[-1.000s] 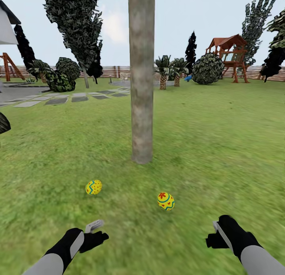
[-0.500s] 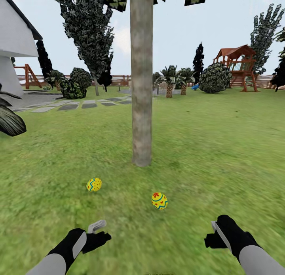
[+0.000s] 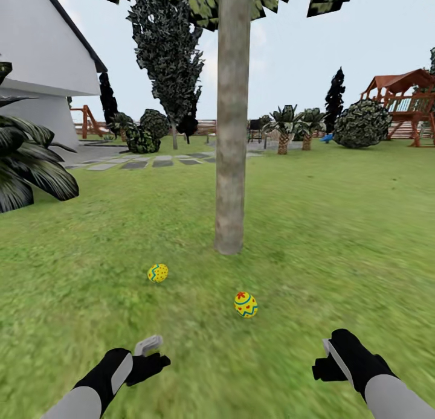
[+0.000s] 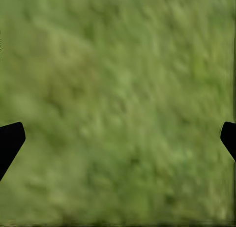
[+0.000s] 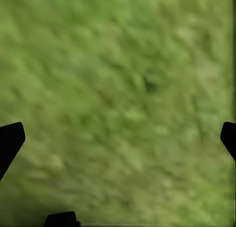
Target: Take the three Easter eggs out of the wicker basket on the lawn in the garden, then place them on the lawn next to a single tree (choose any tree) so that all three eggs are next to the same tree and none are left in the basket.
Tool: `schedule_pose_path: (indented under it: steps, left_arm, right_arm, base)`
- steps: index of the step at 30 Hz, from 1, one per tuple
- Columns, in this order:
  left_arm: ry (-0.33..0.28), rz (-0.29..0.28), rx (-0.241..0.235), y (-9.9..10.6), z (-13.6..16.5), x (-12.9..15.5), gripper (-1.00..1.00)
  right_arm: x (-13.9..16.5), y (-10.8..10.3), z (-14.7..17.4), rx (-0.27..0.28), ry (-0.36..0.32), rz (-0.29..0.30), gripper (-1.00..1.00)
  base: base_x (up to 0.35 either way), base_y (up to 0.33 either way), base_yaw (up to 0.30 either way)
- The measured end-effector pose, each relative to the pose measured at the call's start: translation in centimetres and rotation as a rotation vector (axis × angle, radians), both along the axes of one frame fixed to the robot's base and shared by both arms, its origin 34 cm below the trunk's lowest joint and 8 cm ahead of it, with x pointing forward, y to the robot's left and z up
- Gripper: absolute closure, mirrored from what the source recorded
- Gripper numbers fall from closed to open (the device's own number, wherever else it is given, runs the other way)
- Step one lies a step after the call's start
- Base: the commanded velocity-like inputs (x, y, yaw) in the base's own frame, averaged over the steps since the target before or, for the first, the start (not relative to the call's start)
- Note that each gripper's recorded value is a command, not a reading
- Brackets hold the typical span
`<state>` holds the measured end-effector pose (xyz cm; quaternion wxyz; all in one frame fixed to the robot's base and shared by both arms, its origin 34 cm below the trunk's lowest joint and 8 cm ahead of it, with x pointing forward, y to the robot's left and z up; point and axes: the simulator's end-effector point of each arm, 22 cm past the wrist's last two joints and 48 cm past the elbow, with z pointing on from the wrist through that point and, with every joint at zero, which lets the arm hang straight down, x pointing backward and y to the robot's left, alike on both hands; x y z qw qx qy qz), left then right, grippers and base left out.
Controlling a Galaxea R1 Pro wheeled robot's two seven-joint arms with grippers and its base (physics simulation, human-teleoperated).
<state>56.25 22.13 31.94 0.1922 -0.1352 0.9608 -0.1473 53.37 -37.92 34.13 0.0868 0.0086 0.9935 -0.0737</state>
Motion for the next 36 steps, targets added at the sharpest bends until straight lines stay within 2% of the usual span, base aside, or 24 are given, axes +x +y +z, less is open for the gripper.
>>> schedule_pose_path:
  steps: [14,36]
  left_arm:
    - [0.001,-0.006,-0.007,-0.7,3.1,0.8,-1.0]
    - [0.002,-0.01,-0.013,-1.2,7.9,1.8,-1.0]
  right_arm:
    - [0.7,0.1,3.0,0.001,0.003,0.001,-1.0]
    - [2.3,-0.1,7.9,0.0,-0.021,0.004,-1.0]
  base:
    - [-0.209,-0.297,0.269]
    - [-0.208,-0.297,0.009]
